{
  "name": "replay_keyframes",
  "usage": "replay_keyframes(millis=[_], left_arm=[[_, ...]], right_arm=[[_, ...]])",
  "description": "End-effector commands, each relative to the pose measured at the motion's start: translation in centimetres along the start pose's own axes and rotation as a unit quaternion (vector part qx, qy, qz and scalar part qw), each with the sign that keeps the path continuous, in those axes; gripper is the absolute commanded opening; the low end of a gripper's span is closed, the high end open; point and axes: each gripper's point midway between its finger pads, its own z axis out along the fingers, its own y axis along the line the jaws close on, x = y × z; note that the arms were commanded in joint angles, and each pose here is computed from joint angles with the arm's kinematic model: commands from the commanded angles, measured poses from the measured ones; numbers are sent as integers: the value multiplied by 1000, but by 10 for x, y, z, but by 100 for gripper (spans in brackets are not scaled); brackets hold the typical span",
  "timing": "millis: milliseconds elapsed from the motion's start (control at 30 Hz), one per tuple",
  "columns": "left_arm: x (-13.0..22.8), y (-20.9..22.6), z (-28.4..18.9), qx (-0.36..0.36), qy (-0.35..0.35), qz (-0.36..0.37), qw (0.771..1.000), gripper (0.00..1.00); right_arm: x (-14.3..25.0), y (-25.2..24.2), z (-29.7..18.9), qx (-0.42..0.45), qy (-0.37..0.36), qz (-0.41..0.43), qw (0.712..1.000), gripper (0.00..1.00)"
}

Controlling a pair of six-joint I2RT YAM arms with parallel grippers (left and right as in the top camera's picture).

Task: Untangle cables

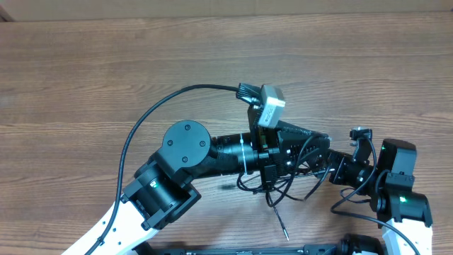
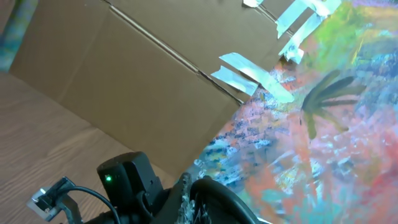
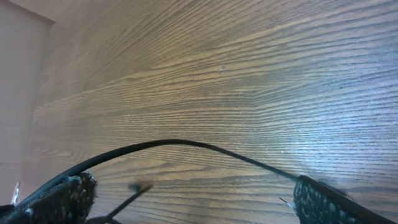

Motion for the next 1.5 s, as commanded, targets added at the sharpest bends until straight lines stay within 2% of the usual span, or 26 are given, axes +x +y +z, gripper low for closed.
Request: replay_keyframes(millis=[0, 100, 200, 267, 367, 467, 633, 767, 1067, 1133, 1233, 1267, 1367, 1467], left_arm=[[-9, 7, -3, -30, -22, 24, 999, 4], [-13, 39, -8, -115, -46, 4, 992, 4], [-14, 70, -18, -195, -69, -16, 978, 4], [-15, 78, -21, -217, -75, -18, 973, 4], [-22, 90, -29, -254, -98, -16, 962, 4], [-28, 94, -33, -267, -119, -28, 956, 4], [-44, 85, -32, -235, -175, -101, 951, 4], [-45, 69, -24, -184, -184, -174, 950, 4], [-50, 52, -5, -136, -201, -187, 952, 4], [-50, 48, 4, -119, -203, -185, 954, 4], [-49, 41, 13, -98, -203, -190, 956, 4], [-47, 39, 15, -95, -201, -190, 956, 4], [-45, 34, 17, -86, -194, -193, 958, 4], [-41, 30, 20, -76, -184, -197, 960, 4]], right_arm=[[-5, 1, -4, 7, -6, 1, 1000, 100], [1, 2, -5, 4, 5, 10, 1000, 100], [-1, 27, -8, -62, 6, -1, 998, 100], [-6, 43, -14, -98, -3, -18, 995, 100], [-17, 80, -35, -169, -31, -87, 981, 100], [-21, 95, -49, -185, -53, -121, 974, 100], [-17, 108, -65, -187, -89, -177, 962, 100], [-17, 109, -67, -185, -95, -199, 958, 100], [-8, 117, -64, -197, -85, -248, 945, 100], [-7, 113, -58, -176, -80, -253, 948, 100], [-9, 101, -50, -129, -77, -238, 959, 100], [-17, 83, -46, -73, -84, -200, 973, 100], [-30, 68, -45, -22, -107, -167, 980, 100], [-62, 45, -54, 51, -178, -83, 979, 100]])
